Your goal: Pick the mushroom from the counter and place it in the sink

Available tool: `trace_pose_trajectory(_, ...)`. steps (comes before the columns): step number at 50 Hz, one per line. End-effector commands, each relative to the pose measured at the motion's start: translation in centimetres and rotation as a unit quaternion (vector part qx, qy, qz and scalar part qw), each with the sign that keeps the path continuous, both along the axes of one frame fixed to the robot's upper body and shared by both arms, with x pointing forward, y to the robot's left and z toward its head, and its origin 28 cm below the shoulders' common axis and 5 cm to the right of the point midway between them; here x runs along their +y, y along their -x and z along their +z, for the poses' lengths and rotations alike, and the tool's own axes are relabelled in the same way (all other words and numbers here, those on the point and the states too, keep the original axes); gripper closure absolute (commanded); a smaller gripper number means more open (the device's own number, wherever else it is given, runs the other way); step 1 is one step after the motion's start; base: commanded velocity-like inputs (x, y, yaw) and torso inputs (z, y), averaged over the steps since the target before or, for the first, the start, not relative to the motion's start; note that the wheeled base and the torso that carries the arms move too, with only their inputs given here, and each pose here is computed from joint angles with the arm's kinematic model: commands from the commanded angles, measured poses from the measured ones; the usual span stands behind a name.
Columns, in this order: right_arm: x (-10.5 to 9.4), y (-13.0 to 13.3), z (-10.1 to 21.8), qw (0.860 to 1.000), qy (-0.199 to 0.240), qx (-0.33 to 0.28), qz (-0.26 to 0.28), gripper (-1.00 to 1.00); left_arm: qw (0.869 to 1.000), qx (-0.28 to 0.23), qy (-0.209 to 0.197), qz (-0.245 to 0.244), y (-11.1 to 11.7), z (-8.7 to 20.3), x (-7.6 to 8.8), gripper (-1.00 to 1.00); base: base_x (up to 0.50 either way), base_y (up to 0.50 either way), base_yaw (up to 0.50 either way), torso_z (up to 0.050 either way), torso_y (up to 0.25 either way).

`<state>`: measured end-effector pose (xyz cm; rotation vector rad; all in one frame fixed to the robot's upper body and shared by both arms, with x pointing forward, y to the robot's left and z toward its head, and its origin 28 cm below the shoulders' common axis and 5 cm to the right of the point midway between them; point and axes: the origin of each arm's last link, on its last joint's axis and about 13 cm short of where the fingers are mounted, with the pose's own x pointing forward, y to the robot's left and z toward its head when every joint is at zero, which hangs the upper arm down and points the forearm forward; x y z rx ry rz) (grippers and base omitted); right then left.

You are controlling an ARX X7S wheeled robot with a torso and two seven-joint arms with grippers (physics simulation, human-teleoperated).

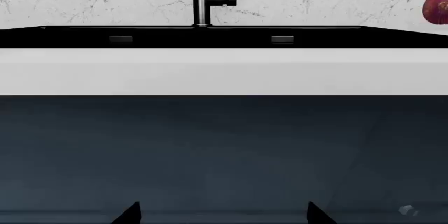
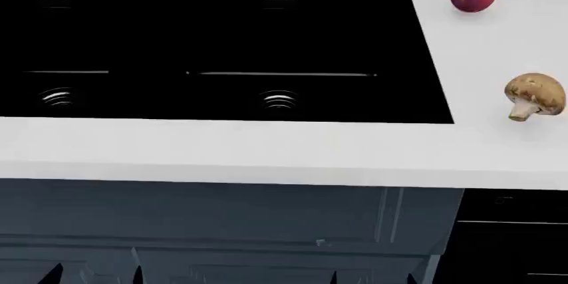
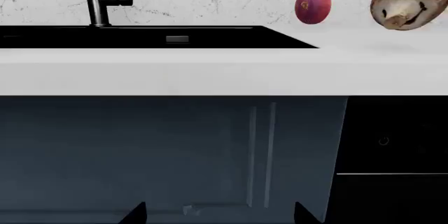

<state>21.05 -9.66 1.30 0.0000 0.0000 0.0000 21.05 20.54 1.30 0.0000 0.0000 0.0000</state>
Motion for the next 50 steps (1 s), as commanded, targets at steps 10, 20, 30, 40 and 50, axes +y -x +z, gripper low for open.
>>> trace_pose_trajectory(10, 0.1, 0.0, 0.2, 1.000, 0.008, -0.002, 0.001, -1.00, 1.000, -0.002, 0.001, 0.001, 0.0, 0.3, 0.1, -1.00, 0.00, 0.00, 0.00, 0.000, 0.000)
trace_pose_trajectory(20, 0.1, 0.1, 0.4, 1.000, 0.009, -0.006, 0.002, -1.00, 1.000, 0.005, 0.016, 0.002, 0.1, 0.2, 0.2, -1.00, 0.00, 0.00, 0.00, 0.000, 0.000)
trace_pose_trajectory(30, 0.0, 0.2, 0.2, 1.000, 0.006, -0.006, 0.000, -1.00, 1.000, 0.000, 0.004, -0.003, 0.0, 0.2, 0.1, -1.00, 0.00, 0.00, 0.00, 0.000, 0.000)
trace_pose_trajectory(40, 0.1, 0.5, 1.4, 1.000, 0.007, -0.025, 0.004, -1.00, 1.000, -0.019, 0.005, 0.014, 0.2, 1.5, 0.3, -1.00, 0.00, 0.00, 0.00, 0.000, 0.000)
trace_pose_trajectory(50, 0.1, 1.1, 4.5, 0.998, 0.021, -0.063, 0.010, -1.00, 0.998, -0.050, -0.021, 0.018, 0.8, 4.9, 0.4, -1.00, 0.00, 0.00, 0.00, 0.000, 0.000)
